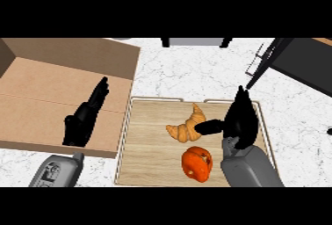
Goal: Pick the croissant from the tray and place it in the tiered shelf
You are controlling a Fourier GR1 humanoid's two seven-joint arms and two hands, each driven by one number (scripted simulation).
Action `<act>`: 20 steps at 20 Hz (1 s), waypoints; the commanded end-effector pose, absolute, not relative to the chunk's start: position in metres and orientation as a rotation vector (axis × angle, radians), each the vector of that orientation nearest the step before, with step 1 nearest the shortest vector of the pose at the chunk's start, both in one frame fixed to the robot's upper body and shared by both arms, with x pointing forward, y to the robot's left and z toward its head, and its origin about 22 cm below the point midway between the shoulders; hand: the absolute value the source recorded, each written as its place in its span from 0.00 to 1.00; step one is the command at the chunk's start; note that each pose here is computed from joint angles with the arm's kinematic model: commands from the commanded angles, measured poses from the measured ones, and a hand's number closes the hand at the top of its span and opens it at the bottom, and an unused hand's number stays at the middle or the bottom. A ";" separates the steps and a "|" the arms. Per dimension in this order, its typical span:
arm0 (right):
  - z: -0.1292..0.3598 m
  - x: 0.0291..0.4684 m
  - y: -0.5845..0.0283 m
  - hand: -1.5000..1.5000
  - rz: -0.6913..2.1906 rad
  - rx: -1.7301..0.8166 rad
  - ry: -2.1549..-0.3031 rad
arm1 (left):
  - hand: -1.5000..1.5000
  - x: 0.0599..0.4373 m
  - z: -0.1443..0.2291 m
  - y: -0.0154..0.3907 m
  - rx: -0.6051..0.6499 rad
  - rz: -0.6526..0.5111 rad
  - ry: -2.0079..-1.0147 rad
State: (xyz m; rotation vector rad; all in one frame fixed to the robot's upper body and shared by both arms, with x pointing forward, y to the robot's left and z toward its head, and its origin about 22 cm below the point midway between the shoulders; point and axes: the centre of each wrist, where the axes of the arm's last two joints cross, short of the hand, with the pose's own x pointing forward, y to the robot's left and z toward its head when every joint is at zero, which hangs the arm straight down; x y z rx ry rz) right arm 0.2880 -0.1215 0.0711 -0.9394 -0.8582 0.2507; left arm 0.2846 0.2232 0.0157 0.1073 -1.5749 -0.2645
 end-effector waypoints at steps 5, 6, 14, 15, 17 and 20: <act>0.065 0.295 -0.105 0.00 0.147 -0.923 -0.656 | 0.50 0.289 0.019 0.218 0.097 -0.275 -1.565; 0.071 0.299 -0.106 0.00 0.140 -0.919 -0.663 | 0.50 0.283 0.010 0.213 0.100 -0.276 -1.572; 0.047 0.290 -0.101 0.00 0.154 -0.903 -0.624 | 0.50 0.283 0.009 0.222 0.117 -0.282 -1.577; 0.048 0.291 -0.102 0.00 0.170 -0.904 -0.612 | 0.50 0.281 0.003 0.210 0.083 -0.272 -1.589; 0.053 0.294 -0.096 1.00 0.225 -0.895 -0.611 | 0.50 0.288 0.010 0.211 0.090 -0.273 -1.563; 0.044 0.297 -0.087 1.00 0.280 -0.933 -0.600 | 0.50 0.277 0.005 0.209 0.094 -0.276 -1.588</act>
